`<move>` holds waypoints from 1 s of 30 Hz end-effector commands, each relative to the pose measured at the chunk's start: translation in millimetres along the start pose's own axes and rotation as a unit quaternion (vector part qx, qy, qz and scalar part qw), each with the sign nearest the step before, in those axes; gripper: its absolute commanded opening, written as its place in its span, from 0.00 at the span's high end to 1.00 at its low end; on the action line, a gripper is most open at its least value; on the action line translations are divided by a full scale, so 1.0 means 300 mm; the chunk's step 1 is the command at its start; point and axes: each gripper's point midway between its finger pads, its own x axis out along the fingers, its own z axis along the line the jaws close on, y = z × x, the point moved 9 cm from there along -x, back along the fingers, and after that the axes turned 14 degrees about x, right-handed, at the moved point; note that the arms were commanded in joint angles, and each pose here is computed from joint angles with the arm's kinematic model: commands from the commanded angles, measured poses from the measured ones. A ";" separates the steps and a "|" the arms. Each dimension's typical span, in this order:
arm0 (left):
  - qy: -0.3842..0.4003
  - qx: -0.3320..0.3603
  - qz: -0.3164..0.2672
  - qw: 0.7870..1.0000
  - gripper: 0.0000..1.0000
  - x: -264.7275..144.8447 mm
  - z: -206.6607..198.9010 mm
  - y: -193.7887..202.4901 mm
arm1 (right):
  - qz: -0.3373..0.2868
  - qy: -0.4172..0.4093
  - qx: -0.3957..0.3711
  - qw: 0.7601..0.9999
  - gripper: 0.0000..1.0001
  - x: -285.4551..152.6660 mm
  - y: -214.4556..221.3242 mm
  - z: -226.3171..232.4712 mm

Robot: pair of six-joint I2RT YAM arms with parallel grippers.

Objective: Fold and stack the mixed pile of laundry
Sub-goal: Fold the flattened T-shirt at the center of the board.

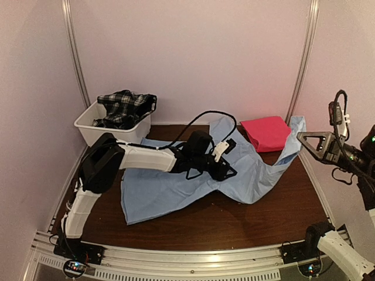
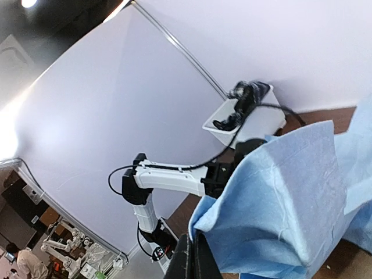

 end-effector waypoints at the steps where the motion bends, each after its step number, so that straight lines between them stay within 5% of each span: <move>1: 0.055 0.035 -0.044 0.997 0.26 -0.177 -0.135 -0.112 | -0.022 -0.122 -0.097 0.988 1.00 -0.006 -0.102 0.217; 4: 0.010 0.021 -0.045 0.999 0.13 -0.318 -0.146 -0.114 | -0.056 -0.174 -0.133 0.974 1.00 -0.008 -0.163 0.310; 10: -0.111 -0.035 0.072 0.991 0.12 -0.520 -0.147 0.025 | -0.085 -0.241 -0.178 0.950 1.00 -0.019 -0.213 0.410; 19: -0.124 -0.138 0.186 0.965 0.12 -0.641 -0.210 0.323 | -0.103 -0.282 -0.186 0.936 1.00 0.006 -0.281 0.471; 24: -0.112 -0.139 0.237 0.955 0.14 -0.660 -0.245 0.442 | -0.097 -0.261 -0.164 0.946 1.00 0.063 -0.292 0.405; 30: -0.116 -0.166 0.296 0.933 0.34 -0.720 -0.288 0.551 | -0.084 -0.145 -0.102 0.981 1.00 0.213 -0.285 0.187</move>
